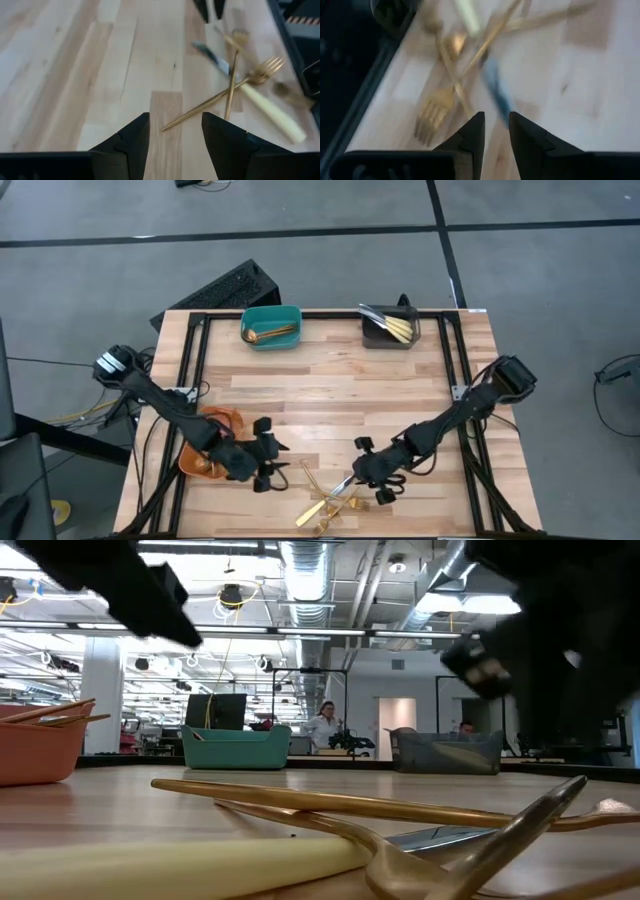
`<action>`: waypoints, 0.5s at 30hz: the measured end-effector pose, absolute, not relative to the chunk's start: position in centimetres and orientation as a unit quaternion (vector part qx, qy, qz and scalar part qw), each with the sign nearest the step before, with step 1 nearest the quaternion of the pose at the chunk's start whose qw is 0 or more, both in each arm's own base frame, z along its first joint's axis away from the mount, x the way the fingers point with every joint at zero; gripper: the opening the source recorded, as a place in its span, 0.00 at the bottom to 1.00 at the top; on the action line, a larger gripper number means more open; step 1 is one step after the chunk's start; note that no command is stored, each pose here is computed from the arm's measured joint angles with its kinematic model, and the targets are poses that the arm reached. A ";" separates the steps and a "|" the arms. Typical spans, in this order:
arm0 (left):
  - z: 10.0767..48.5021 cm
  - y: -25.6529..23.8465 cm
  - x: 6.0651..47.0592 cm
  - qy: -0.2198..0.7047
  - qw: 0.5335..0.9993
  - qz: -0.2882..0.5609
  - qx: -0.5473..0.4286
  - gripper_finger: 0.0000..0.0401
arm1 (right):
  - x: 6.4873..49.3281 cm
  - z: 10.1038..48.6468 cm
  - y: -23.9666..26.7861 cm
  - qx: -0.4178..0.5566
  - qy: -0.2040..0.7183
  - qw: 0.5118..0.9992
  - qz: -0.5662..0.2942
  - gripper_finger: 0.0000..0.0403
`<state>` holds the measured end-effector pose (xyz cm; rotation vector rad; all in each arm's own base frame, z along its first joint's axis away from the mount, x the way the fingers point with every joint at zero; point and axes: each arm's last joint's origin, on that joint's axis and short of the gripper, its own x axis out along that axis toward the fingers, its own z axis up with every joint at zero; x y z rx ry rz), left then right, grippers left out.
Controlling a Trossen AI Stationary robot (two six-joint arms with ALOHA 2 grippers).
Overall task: Sort silverware by color (type)
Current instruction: Put the gold fork into the orange bin
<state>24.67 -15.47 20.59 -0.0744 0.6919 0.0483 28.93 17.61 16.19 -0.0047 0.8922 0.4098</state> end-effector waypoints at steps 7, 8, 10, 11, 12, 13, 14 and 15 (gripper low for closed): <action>18.6 -15.4 25.7 0.374 0.927 0.015 -0.039 0.42 | 29.7 12.7 18.4 -0.017 0.472 0.852 0.227 0.32; 18.6 -15.4 25.8 0.373 0.927 0.016 -0.042 0.42 | 29.9 12.6 18.5 -0.017 0.470 0.853 0.226 0.33; 18.5 -15.4 25.7 0.376 0.926 0.017 -0.041 0.42 | 30.3 12.3 18.4 -0.016 0.474 0.852 0.223 0.34; 18.5 -15.4 25.7 0.374 0.926 0.016 -0.043 0.42 | 30.5 12.3 18.4 -0.016 0.474 0.852 0.221 0.33; 18.6 -15.5 25.8 0.372 0.927 0.016 -0.044 0.42 | 30.7 12.3 18.4 -0.015 0.473 0.853 0.220 0.33; 18.6 -15.5 25.8 0.373 0.927 0.016 -0.044 0.42 | 30.8 12.4 18.4 -0.016 0.472 0.853 0.221 0.31; 18.6 -15.5 25.8 0.372 0.927 0.016 -0.044 0.42 | 30.9 12.4 18.4 -0.017 0.472 0.853 0.221 0.30; 18.6 -15.5 25.8 0.372 0.927 0.015 -0.045 0.42 | 30.9 12.5 18.4 -0.019 0.471 0.853 0.222 0.27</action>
